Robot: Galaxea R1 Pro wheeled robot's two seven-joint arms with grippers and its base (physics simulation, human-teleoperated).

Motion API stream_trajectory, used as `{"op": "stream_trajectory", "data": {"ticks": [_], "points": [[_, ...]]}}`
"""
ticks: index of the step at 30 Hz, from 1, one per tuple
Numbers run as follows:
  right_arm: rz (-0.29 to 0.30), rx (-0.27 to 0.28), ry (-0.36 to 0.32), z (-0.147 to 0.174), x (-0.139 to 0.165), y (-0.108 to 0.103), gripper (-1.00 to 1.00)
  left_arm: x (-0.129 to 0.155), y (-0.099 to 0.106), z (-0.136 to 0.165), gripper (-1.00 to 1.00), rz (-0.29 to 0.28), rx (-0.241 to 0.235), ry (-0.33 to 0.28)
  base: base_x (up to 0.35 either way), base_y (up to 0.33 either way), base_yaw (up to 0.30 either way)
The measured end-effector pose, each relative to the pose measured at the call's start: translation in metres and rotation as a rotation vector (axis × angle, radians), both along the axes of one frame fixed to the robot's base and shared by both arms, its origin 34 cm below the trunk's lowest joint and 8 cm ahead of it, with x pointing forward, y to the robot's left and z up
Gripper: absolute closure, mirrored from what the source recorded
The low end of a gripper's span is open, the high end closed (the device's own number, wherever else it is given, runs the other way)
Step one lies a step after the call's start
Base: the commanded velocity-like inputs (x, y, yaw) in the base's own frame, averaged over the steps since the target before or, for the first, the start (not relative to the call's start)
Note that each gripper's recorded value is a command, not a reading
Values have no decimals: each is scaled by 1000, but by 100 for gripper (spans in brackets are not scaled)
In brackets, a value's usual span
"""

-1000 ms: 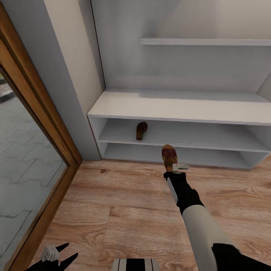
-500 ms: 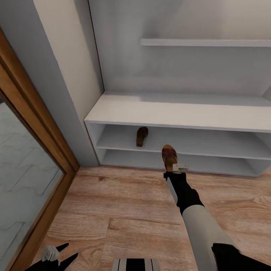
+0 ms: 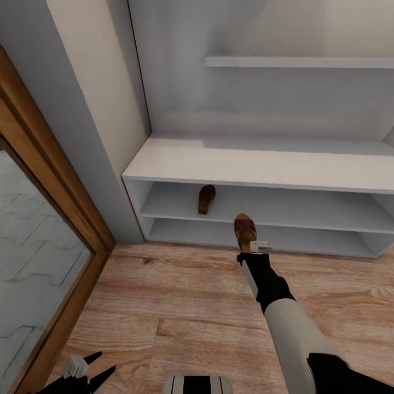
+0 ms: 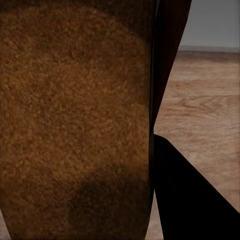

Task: Pick up the two gym shoes and the two sandals from the corridor floor and place them onto the hallstand (shoe rack) in the corridor, making sure they are on the rack and not on the floor. Arrange them so the two gym shoes are next to each other and the two sandals are next to each other.

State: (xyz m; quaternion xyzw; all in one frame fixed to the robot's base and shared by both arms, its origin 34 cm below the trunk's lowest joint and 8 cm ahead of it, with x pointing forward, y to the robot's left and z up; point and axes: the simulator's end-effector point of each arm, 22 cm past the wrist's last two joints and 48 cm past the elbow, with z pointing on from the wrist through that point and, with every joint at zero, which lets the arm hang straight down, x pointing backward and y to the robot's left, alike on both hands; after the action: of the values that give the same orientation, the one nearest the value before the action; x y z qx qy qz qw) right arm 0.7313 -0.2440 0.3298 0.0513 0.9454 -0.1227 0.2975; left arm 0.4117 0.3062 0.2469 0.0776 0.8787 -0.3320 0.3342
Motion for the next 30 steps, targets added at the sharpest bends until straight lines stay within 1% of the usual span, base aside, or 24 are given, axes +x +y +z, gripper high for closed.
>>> {"op": "stream_trajectory", "data": {"ticks": [14,20,27,28,30], "points": [[0,-3,-9,4,3,-1,100,0,0,0,-100,-1,1,0,0,0,0],[-4,-7,-24,23,17,-3,100,0,-2,0,-100,-4,-1,1,0,0,0],[-9,4,-20,38,31,-2,100,0,-4,-1,-100,-6,-3,1,0,0,0],[-10,20,41,30,21,0,100,0,-4,-1,-100,-6,-3,1,0,0,0],[-11,25,43,32,22,1,100,0,-4,-1,-100,-6,-3,1,0,0,0]]}}
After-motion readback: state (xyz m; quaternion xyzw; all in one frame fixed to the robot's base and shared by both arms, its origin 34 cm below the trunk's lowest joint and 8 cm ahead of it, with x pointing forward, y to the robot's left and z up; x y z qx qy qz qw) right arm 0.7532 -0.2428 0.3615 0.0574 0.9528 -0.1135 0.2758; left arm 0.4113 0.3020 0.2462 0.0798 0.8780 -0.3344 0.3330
